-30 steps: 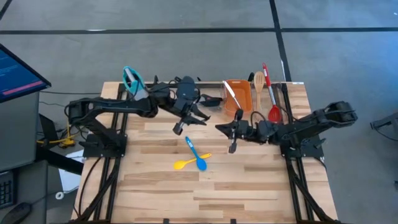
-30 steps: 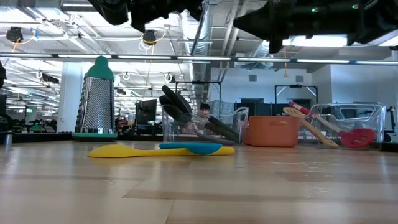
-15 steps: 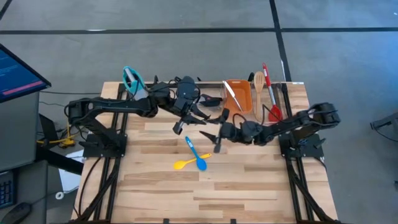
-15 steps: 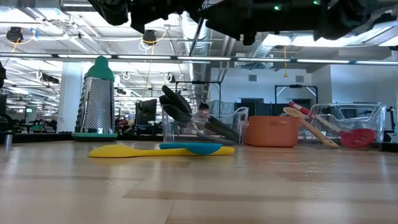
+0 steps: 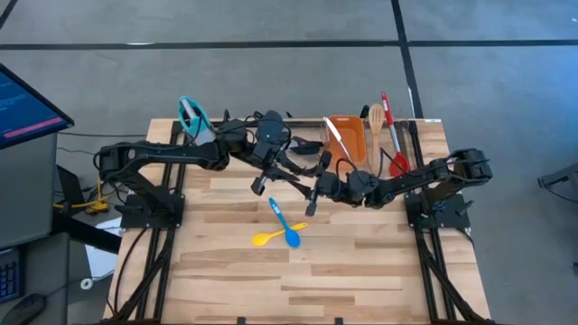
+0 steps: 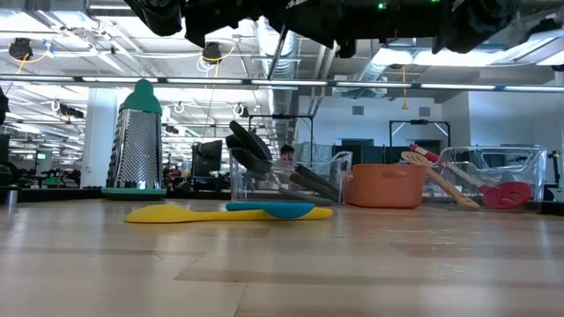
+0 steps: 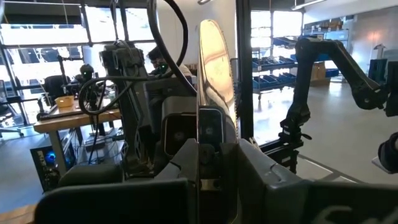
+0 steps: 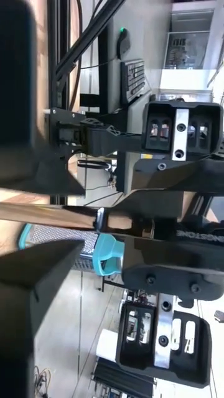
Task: Pick & Place Kitchen Items
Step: Put the butter knife in the orange bin
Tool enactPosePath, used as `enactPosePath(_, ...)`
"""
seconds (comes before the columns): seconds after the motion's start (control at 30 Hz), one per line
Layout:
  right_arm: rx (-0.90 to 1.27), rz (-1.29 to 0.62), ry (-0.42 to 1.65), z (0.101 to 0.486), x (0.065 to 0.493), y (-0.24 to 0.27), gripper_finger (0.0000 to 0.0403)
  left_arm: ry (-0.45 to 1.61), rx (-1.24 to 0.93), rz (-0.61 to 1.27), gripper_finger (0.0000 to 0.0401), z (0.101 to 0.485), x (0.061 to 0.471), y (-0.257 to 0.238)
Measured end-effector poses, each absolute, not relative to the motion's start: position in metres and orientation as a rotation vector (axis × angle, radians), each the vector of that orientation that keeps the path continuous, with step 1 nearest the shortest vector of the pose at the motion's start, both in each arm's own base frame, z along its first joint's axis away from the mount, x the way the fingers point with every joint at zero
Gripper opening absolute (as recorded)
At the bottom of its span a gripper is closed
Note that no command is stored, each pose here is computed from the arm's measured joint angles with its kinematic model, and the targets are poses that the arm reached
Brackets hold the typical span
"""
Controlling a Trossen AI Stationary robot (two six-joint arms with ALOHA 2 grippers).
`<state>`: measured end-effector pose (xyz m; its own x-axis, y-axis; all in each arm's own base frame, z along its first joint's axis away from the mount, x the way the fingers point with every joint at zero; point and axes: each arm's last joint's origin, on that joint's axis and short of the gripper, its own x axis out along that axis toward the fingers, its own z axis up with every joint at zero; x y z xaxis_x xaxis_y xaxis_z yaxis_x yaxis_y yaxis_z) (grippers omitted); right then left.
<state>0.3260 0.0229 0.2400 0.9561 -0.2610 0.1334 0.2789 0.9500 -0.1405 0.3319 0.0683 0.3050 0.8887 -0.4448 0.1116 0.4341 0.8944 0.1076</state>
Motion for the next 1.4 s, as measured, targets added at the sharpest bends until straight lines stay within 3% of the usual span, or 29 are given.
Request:
enactPosePath(0.1,-0.159,-0.274,-0.114,0.240,0.326,0.023,0.0062,-0.132,0.079,-0.457,0.0034,0.305,0.332,0.068)
enactPosePath(0.2,-0.159,-0.274,-0.114,0.240,0.326,0.023,0.0027,-0.132,0.078,-0.462,0.0034,0.305,0.332,0.068)
enactPosePath(0.5,-0.159,-0.264,-0.113,0.240,0.326,0.026,0.0027,-0.131,0.078,-0.459,0.0040,0.305,0.332,0.069)
enactPosePath(0.93,-0.144,-0.273,-0.105,0.248,0.320,0.025,0.0027,-0.196,0.102,-0.319,0.0139,0.340,0.303,0.080)
enactPosePath(1.13,-0.165,-0.438,0.020,0.264,0.300,0.013,0.0027,-0.070,0.034,-0.253,0.0155,0.355,0.267,0.088)
enactPosePath(1.4,-0.051,-0.713,0.242,0.266,0.267,-0.047,0.0027,0.053,-0.033,-0.275,0.0131,0.355,0.250,0.076)
